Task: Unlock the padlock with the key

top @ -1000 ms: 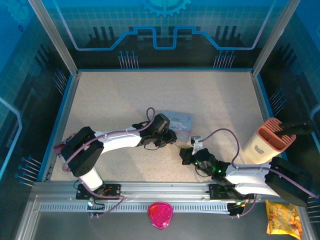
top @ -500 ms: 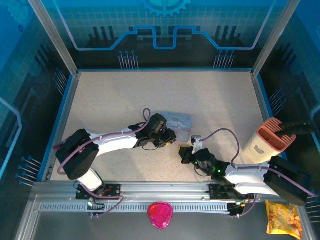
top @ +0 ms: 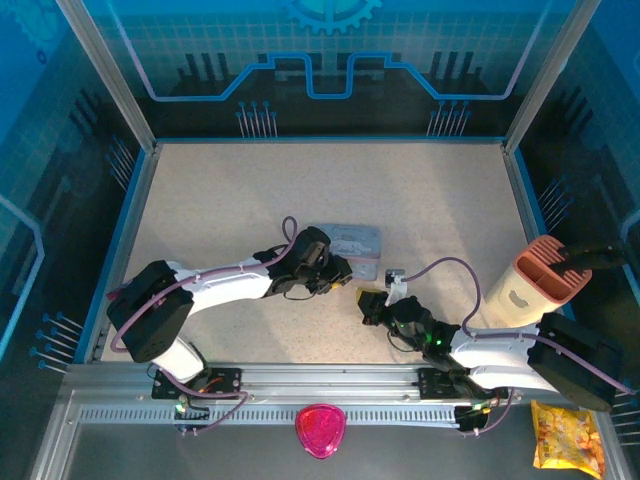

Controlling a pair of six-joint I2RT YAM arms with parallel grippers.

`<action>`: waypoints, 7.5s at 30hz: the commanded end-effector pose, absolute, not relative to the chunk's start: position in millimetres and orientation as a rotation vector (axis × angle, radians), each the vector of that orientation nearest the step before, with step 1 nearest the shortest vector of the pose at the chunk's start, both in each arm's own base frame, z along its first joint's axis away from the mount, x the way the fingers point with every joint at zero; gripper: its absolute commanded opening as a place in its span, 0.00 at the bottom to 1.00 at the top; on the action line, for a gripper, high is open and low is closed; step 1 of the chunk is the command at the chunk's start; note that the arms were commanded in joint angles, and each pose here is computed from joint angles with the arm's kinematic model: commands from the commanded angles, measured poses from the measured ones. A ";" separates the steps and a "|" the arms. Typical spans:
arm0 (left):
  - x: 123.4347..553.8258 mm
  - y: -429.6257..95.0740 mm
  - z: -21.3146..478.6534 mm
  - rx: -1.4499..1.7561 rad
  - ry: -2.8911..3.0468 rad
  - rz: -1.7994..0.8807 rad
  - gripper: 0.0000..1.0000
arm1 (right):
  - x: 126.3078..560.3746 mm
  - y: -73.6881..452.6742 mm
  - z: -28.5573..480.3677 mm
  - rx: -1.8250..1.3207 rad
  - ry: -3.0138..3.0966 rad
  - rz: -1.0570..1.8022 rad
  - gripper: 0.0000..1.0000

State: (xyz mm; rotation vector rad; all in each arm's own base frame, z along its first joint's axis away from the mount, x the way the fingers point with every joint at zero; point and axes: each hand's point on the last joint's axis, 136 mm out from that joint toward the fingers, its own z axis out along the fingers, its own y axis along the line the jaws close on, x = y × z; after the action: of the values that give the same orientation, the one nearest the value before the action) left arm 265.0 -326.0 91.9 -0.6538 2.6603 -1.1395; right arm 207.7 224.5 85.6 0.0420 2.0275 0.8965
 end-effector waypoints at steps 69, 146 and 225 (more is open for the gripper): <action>252.6 -339.9 102.3 -0.636 2.628 -1.213 0.08 | 215.1 231.6 118.0 0.157 1.923 1.034 0.00; 243.7 -353.0 115.6 -0.620 2.607 -1.300 0.07 | 226.4 248.6 139.9 0.137 1.880 1.108 0.00; 266.4 -299.4 108.2 -0.672 2.624 -1.045 0.06 | 233.1 289.4 93.2 -0.774 1.532 0.028 0.22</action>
State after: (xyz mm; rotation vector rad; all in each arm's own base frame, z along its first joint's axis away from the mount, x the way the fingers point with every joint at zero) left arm 264.6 -289.9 87.6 -0.7057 2.6589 -0.9562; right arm 231.1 282.3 79.5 -0.8252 1.5658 0.0211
